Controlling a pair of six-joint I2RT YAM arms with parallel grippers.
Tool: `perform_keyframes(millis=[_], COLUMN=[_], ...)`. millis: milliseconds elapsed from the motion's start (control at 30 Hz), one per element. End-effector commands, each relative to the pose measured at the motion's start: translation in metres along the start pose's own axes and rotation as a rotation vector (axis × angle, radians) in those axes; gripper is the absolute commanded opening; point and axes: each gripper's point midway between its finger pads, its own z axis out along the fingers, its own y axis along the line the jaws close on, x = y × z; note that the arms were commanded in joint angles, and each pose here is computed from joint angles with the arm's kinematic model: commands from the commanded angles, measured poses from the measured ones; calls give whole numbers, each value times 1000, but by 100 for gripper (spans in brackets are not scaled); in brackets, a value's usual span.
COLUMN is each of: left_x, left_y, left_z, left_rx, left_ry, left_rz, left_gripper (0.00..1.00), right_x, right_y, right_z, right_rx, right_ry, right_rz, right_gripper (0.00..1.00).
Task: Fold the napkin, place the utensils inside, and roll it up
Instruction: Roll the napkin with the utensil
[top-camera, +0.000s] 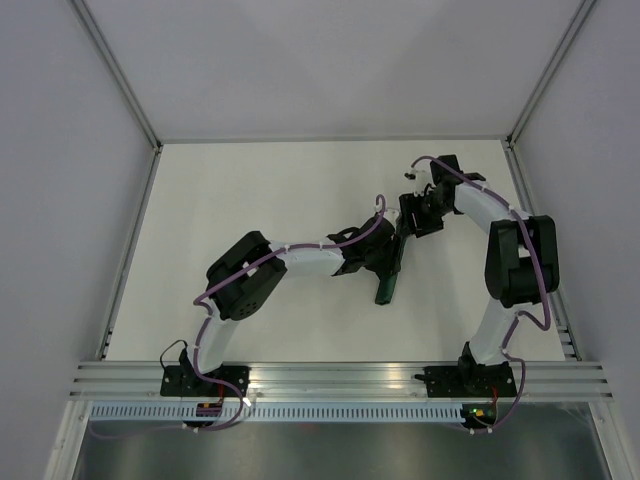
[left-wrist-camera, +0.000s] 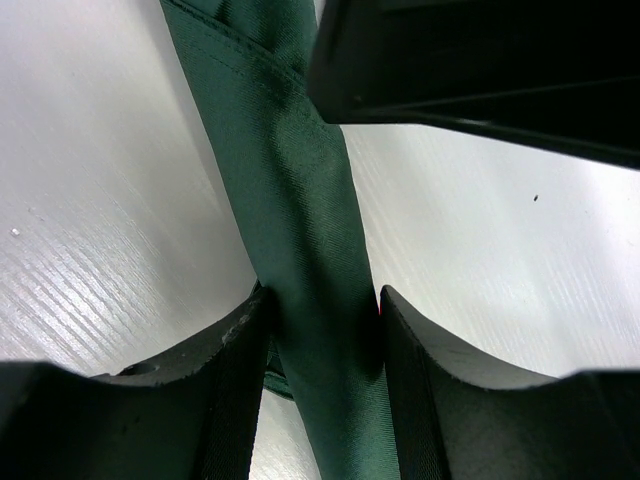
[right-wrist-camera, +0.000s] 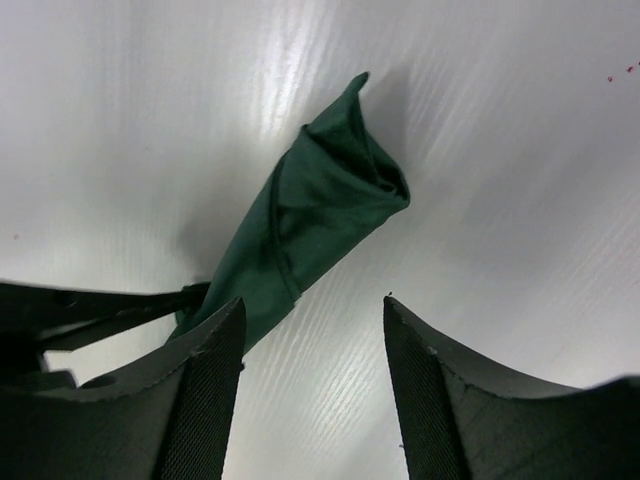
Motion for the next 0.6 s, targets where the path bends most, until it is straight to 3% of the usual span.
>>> perform_keyframes(millis=[0, 367, 567], left_x=[32, 32, 31], left_y=[23, 19, 16], left_z=[-6, -7, -7], left_rx=[-61, -27, -13], left_ry=[113, 108, 105], left_rz=[14, 8, 11], left_gripper=[53, 53, 53], right_x=[1, 28, 31], right_y=[23, 34, 31], right_z=[-28, -14, -4], right_rx=[-61, -160, -158], right_ry=[-42, 35, 50], right_rz=[-23, -31, -34], right_gripper=[61, 48, 59])
